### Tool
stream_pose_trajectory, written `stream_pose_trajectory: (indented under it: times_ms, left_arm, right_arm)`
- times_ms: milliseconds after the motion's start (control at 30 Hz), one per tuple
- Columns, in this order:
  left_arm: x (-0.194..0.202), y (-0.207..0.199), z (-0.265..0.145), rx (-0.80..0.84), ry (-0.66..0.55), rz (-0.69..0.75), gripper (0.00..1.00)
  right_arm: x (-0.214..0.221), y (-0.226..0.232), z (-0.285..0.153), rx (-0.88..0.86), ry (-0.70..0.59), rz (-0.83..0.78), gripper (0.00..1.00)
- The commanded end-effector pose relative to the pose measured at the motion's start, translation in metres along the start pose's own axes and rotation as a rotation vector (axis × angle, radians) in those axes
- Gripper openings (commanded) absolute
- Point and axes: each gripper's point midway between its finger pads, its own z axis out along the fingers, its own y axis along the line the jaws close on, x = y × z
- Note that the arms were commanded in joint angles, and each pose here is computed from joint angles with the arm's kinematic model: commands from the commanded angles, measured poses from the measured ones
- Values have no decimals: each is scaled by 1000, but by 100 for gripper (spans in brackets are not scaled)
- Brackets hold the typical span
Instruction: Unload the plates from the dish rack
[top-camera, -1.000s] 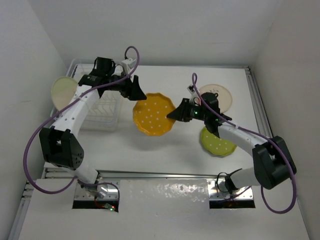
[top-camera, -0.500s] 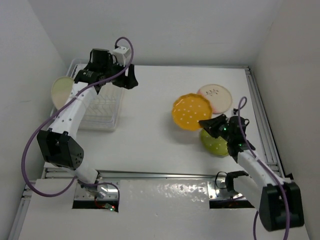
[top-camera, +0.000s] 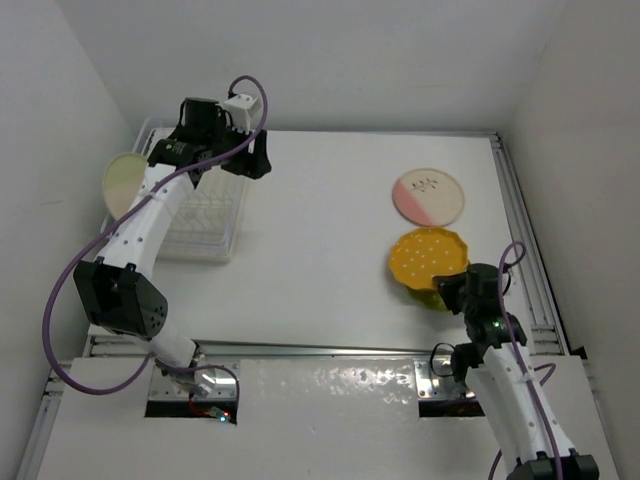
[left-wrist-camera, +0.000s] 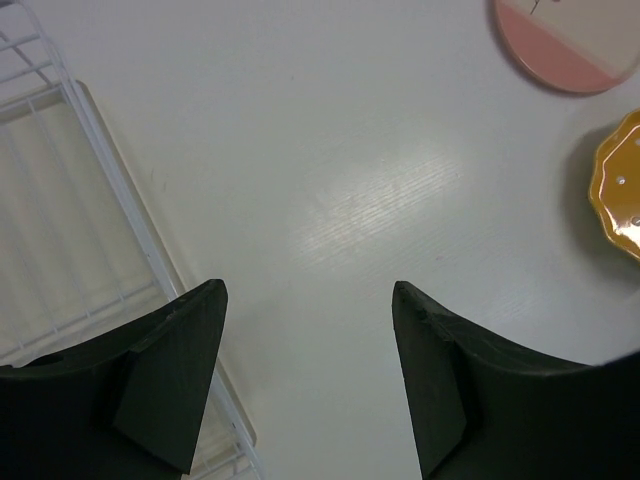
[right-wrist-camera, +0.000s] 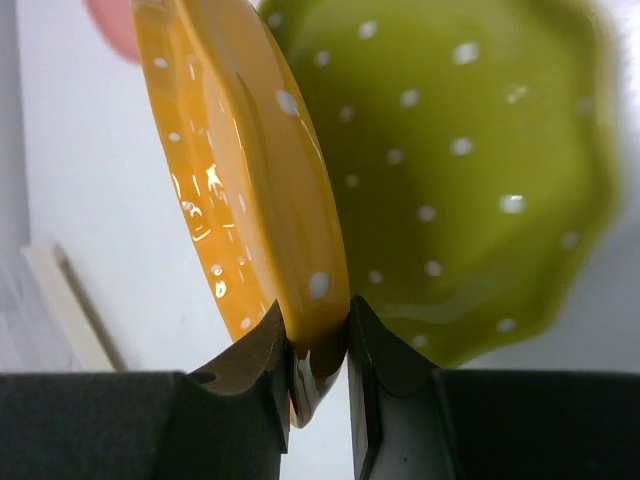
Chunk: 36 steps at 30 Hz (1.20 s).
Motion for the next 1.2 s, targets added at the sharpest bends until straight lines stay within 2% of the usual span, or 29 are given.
stream_pose_trajectory:
  times_ms: [0, 300, 667, 800, 900, 1167]
  left_arm:
    - [-32, -4, -23, -10, -100, 38, 65]
    - [-27, -2, -22, -10, -83, 42, 65]
    - [-22, -3, -13, 21, -63, 28, 65]
    - [-23, -4, -14, 24, -63, 29, 65]
    - [-23, -4, -14, 25, -63, 31, 65]
    - [-19, -3, -13, 23, -57, 33, 65]
  right_arm:
    - [-37, 27, -9, -73, -165, 105, 0]
    - [-29, -2, -1, -47, -190, 252, 0]
    - [-56, 22, -24, -157, -297, 241, 0]
    - [-59, 12, -30, -142, -325, 347, 0]
    - [-61, 1, -32, -113, -348, 364, 0]
    - [-36, -8, -18, -32, -225, 382, 0]
